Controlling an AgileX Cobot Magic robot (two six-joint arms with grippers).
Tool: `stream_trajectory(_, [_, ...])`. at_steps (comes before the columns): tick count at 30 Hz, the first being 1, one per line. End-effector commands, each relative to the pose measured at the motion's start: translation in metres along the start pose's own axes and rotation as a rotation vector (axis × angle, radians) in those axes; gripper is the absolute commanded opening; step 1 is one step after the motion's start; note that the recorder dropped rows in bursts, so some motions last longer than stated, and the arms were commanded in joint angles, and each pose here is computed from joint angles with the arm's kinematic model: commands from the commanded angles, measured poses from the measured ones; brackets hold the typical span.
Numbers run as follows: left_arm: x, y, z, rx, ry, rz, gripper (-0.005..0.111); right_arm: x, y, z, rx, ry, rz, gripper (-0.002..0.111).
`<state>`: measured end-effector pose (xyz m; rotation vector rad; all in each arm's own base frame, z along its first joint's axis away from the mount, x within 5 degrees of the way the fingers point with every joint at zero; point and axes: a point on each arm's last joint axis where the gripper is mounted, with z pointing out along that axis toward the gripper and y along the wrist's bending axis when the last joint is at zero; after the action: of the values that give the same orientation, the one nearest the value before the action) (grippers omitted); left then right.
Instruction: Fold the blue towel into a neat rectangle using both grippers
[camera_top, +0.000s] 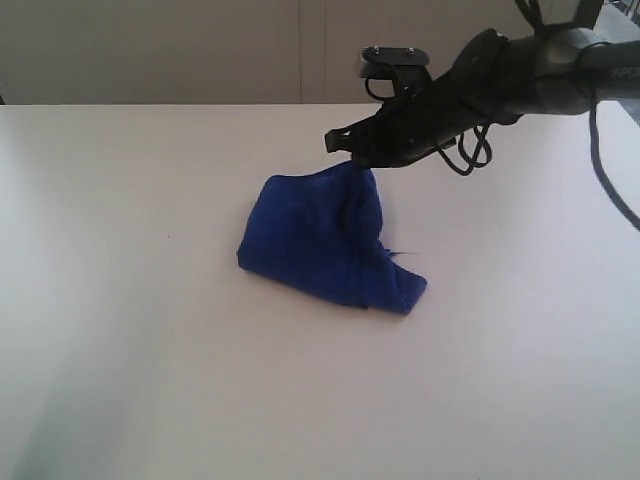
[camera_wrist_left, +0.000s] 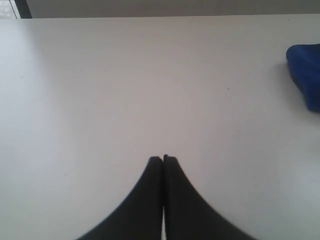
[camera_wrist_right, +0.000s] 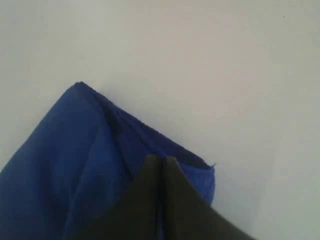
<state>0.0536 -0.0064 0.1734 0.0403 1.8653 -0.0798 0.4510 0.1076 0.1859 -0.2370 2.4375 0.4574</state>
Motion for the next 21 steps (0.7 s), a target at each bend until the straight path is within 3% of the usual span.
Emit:
stream_trajectory(1, [0.001,0.000,0.000,-0.002,-0.006,-0.002,0.000,0.006,0.007,-0.017,-0.034,0.129,-0.090,0.000])
stream_trajectory(9, [0.001,0.000,0.000,-0.002,-0.006,-0.002,0.000,0.039,0.005,-0.023,-0.034,0.402,-0.069,0.000])
stream_trajectory(13, [0.001,0.000,0.000,-0.002,-0.006,-0.002,0.000,0.053,-0.001,-0.015,-0.004,0.386,-0.054,0.000])
stream_trajectory(21, [0.001,0.000,0.000,-0.002,-0.006,-0.002,0.000,0.051,-0.005,-0.010,0.035,0.305,-0.031,0.000])
